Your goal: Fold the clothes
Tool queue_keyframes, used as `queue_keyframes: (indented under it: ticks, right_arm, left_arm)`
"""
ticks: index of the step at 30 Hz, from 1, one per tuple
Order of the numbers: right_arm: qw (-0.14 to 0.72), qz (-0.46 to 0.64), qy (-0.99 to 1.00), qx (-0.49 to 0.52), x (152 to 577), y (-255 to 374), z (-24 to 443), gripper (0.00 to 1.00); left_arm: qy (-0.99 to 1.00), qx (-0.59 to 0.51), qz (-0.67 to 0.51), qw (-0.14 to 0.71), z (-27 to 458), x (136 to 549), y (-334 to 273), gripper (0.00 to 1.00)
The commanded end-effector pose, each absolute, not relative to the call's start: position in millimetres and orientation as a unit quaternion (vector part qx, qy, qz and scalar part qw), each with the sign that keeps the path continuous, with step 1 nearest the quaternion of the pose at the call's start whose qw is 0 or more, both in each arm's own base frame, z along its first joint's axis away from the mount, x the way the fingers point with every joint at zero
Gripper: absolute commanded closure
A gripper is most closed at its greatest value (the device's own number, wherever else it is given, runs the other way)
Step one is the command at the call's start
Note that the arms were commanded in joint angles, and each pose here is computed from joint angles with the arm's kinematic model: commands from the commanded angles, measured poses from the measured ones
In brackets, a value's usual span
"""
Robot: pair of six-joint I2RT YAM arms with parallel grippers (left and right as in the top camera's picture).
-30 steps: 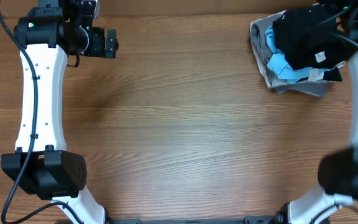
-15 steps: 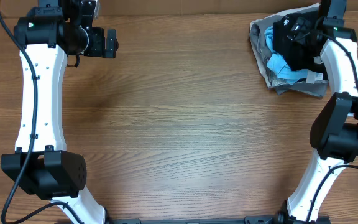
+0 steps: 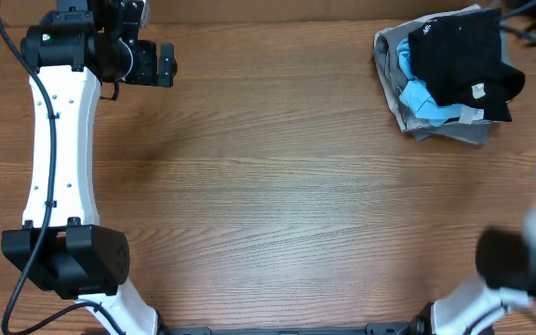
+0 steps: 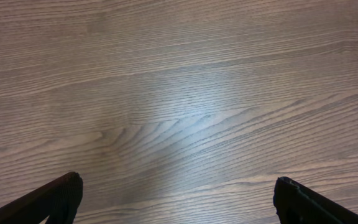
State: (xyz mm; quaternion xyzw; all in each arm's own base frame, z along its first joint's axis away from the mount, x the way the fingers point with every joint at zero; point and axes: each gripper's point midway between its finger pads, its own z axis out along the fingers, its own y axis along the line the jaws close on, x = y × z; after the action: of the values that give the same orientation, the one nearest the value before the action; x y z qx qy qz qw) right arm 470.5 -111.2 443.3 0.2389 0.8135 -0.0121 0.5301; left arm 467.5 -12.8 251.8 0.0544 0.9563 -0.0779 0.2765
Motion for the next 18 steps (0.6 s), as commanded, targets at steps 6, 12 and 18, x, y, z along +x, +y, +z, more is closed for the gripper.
queue_keyframes:
  ticks: [6, 12, 18]
  right_arm:
    - [0.688, -0.003, 0.693, 0.217, 330.9, -85.5, 598.9, 0.00]
    - [0.699, -0.008, 0.681, 0.221, 298.5, -82.0, 610.3, 0.00]
    - [0.652, -0.009, 0.724, 0.224, 292.0, -77.3, 579.3, 0.00]
  left_arm:
    - [0.958, 0.048, -0.079, 0.273, 248.5, 468.5, -13.2, 0.00]
    - [0.958, 0.048, -0.079, 0.273, 248.5, 468.5, -13.4, 0.00]
    - [0.958, 0.048, -0.079, 0.273, 248.5, 468.5, -13.2, 0.00]
